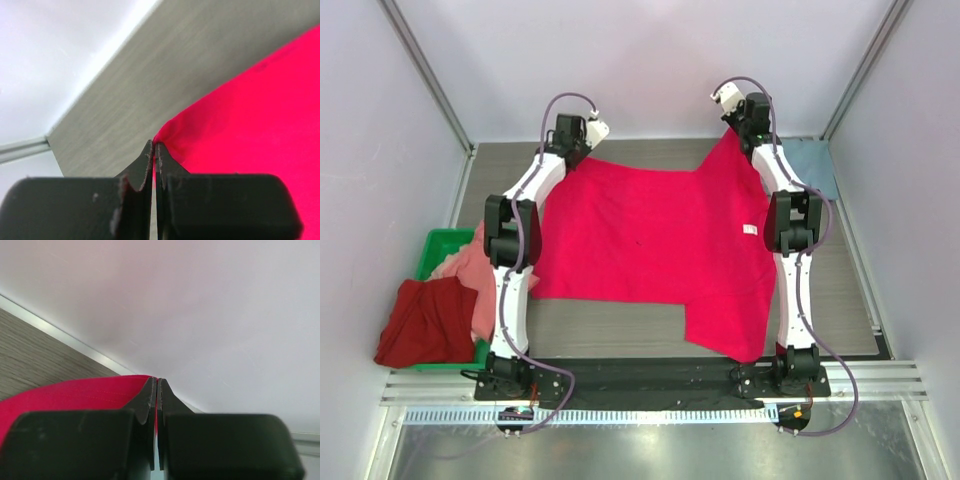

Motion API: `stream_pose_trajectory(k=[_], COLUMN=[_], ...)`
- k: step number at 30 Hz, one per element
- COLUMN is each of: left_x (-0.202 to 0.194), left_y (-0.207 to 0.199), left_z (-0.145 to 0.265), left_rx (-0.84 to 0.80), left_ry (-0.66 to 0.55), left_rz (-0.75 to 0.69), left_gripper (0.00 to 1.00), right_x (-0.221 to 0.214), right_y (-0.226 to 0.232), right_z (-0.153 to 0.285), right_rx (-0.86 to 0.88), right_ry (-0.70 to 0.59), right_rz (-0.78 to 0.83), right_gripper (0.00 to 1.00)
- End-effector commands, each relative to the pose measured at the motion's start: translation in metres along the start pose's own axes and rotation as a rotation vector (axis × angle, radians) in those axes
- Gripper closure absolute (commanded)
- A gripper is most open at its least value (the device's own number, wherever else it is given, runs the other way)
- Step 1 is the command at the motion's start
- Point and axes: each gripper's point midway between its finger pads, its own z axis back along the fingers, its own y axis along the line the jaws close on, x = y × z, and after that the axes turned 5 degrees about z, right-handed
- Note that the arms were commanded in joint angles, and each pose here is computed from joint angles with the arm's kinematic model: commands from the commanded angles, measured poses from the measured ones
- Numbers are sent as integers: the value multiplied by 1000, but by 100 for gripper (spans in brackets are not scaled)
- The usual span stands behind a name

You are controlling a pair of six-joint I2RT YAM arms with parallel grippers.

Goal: Fold and stack the t-shirts
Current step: Flatten the tshirt out, then fold the tshirt

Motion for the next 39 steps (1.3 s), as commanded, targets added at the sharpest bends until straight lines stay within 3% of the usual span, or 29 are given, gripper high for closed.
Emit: stream_pose_trajectory(k=[1, 8, 13, 18, 28, 39], left_x=[37, 57, 53, 52, 54, 32], left_y=[20, 36, 26, 28, 32, 36], left_z=[-2, 14, 39, 60, 78, 88], left_rx=[59, 80, 17, 12, -10, -71], left_ry=[-102, -152, -170, -181, -202, -188], left_rz=[63, 58, 30, 21, -24, -90], left_gripper=[100, 100, 100, 100, 100, 100], right_x=[34, 39, 34, 54, 46, 45], right_y=[-39, -54, -48, -58, -43, -31], right_z=[5, 25, 56, 94, 146, 210], right_rx=[-114, -125, -80, -53, 29, 70], right_ry=[-81, -61, -16, -53, 6, 29], right_rz=[-18, -1, 37, 45, 41, -3], right_gripper=[99, 99, 99, 99, 99, 99])
